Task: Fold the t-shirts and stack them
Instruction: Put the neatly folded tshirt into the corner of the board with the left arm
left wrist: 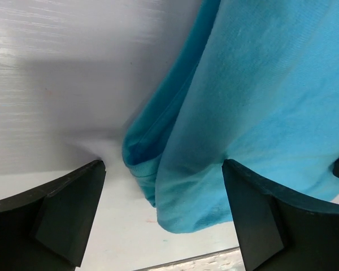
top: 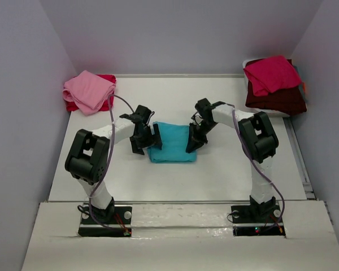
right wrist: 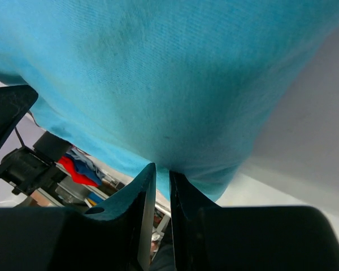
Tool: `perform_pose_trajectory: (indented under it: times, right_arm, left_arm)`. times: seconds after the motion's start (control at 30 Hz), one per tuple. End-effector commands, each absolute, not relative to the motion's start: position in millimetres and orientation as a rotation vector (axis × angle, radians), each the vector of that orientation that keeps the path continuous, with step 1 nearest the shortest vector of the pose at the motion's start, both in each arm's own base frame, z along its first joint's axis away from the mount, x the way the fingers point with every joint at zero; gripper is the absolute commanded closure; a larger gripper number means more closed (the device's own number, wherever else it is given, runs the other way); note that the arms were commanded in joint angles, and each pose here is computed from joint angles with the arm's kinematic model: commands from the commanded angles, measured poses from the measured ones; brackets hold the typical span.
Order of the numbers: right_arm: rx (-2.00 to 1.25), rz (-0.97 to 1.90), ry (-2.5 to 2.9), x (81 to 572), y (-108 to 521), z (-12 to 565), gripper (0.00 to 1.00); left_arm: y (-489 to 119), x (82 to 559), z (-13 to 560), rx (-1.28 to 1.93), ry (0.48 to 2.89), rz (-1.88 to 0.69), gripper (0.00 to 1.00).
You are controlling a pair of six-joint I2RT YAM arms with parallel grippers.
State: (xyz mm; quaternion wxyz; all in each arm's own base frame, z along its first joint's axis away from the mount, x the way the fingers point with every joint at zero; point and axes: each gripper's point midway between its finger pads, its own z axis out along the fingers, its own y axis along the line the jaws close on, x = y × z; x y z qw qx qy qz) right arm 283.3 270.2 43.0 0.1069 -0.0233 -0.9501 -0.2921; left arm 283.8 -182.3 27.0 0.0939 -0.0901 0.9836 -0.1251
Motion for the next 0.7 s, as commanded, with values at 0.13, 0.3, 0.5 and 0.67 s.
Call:
perform_pose_trajectory:
  times: [0.13, 0.3, 0.5, 0.67]
  right_arm:
    - [-0.039, -0.903, -2.807, 285.8, 271.3, 42.3, 0.78]
    - [-0.039, -0.897, -2.806, 285.1, 270.7, 38.1, 0.78]
    - [-0.039, -0.885, -2.793, 282.3, 269.6, 31.2, 0.78]
    - [-0.04, -0.867, -2.789, 277.8, 266.4, 25.7, 0.78]
  left_arm:
    - [-184.2, 283.6, 31.8, -0.386, 2.843, -0.605, 0.01]
    - [-175.2, 278.5, 27.6, -0.478, 2.815, -0.629, 0.01]
    - [-172.3, 270.8, 21.5, -0.564, 2.794, -0.712, 0.01]
    - [-178.3, 260.3, 8.4, -0.599, 2.786, -0.821, 0.01]
